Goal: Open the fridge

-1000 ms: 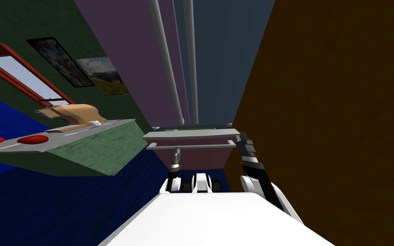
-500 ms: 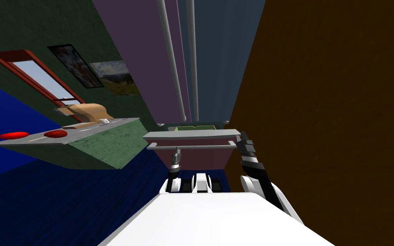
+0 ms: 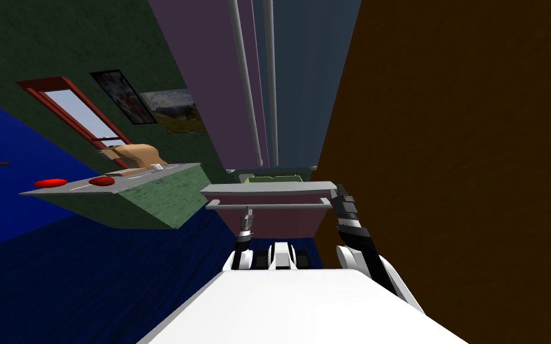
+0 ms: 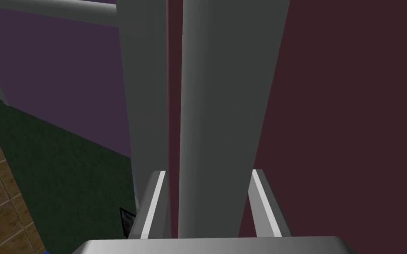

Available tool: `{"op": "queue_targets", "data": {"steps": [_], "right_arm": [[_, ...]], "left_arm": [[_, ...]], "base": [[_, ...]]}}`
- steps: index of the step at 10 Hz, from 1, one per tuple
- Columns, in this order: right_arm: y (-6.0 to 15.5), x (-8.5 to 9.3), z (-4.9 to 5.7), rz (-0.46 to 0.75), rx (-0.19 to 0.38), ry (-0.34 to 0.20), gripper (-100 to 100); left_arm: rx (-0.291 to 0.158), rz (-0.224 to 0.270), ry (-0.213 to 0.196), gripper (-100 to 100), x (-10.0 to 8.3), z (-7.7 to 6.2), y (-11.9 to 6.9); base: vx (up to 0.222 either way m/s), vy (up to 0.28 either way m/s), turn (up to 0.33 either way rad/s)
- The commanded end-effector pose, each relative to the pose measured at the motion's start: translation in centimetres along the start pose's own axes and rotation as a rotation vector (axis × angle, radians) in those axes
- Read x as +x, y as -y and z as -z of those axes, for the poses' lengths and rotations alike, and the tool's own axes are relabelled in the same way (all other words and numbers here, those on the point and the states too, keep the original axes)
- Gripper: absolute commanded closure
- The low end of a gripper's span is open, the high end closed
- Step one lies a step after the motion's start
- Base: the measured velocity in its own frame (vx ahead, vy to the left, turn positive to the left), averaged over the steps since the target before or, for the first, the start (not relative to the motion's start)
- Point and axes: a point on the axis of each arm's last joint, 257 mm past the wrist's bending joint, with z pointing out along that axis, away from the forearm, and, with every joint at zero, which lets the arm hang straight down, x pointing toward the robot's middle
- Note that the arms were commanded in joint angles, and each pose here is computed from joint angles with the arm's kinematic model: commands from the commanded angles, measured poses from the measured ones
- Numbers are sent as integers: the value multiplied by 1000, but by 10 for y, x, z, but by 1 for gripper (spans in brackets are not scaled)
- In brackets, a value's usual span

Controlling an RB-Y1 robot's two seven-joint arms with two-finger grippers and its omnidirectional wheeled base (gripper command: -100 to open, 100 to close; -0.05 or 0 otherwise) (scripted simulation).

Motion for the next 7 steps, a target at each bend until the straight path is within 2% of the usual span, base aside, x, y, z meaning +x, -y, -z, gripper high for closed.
{"op": "queue_targets", "data": {"steps": [1, 2, 3, 4, 7], "right_arm": [[0, 0, 0, 0, 0, 0, 0], [0, 0, 0, 0, 0, 0, 0], [0, 0, 0, 0, 0, 0, 0], [0, 0, 0, 0, 0, 0, 0], [0, 0, 0, 0, 0, 0, 0]], "left_arm": [[-19, 5, -2, 100, 2, 6, -5], [-3, 4, -8, -100, 2, -19, 0], [-3, 5, -10, -100, 3, -29, 0], [-3, 5, -10, -100, 3, -29, 0], [-4, 8, -17, -100, 7, -59, 2]], "base": [[-199, 0, 21], [-149, -6, 48], [-94, -7, 38], [-36, 0, -1], [-44, 2, 23]]}}
